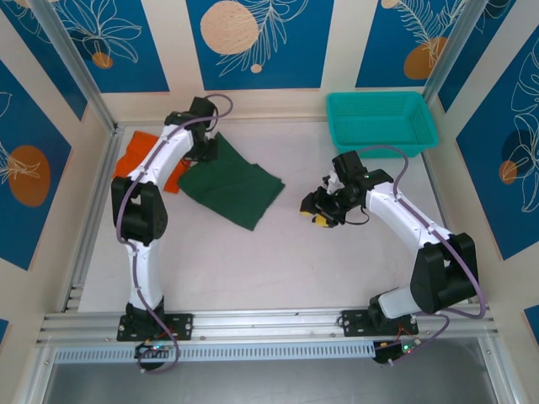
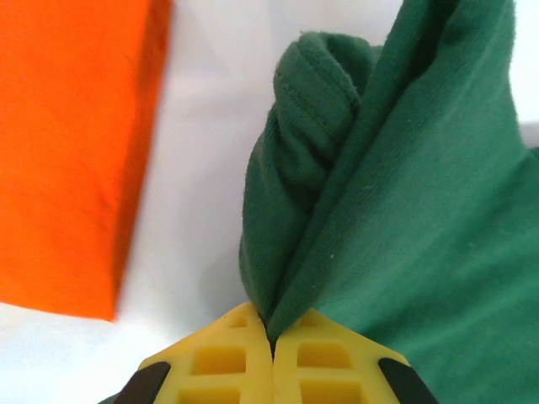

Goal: Fold and stack the t-shirts

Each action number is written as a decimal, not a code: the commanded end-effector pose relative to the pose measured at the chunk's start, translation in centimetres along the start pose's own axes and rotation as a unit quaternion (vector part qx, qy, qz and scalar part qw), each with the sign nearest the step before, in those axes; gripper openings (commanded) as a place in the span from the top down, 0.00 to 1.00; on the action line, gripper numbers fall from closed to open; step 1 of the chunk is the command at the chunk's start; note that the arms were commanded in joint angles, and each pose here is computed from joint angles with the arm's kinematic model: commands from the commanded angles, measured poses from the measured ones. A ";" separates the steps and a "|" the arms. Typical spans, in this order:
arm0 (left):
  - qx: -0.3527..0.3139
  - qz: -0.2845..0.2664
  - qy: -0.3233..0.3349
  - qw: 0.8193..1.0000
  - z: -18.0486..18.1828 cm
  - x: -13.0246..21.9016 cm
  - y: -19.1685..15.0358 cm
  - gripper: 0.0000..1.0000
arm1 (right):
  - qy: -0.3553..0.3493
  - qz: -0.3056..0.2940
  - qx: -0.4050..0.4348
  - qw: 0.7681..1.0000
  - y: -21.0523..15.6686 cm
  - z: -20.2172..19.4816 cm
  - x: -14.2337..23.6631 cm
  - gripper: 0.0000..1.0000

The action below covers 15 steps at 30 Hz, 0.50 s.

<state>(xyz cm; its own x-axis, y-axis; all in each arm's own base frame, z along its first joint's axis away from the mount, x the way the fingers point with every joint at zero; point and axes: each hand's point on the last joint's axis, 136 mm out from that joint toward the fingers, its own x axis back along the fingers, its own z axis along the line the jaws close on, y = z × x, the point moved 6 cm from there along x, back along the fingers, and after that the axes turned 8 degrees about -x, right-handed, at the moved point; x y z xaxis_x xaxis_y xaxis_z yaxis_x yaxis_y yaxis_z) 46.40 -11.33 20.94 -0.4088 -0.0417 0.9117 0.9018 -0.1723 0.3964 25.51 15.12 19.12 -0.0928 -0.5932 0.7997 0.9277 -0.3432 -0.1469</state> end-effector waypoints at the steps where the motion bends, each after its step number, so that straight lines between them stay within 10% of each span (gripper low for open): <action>1: -0.047 0.010 0.058 0.997 2.8 1.3 0.7 1.00 | -0.020 0.017 -0.004 1.000 -0.6 0.3 0.5 0.51; 15: -0.073 -0.054 0.041 0.995 9.6 7.4 2.9 1.00 | -0.065 0.035 0.004 0.997 -1.7 0.3 2.4 0.51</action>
<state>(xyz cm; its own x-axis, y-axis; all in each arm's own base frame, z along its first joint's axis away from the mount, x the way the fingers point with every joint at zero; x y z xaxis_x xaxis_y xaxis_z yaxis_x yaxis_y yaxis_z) 47.77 -4.48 26.36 -0.4567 -0.1321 0.8798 0.8623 -0.3090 0.4012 24.42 14.56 20.93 -0.0238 -0.5358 0.8440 0.9278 -0.3263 -0.1810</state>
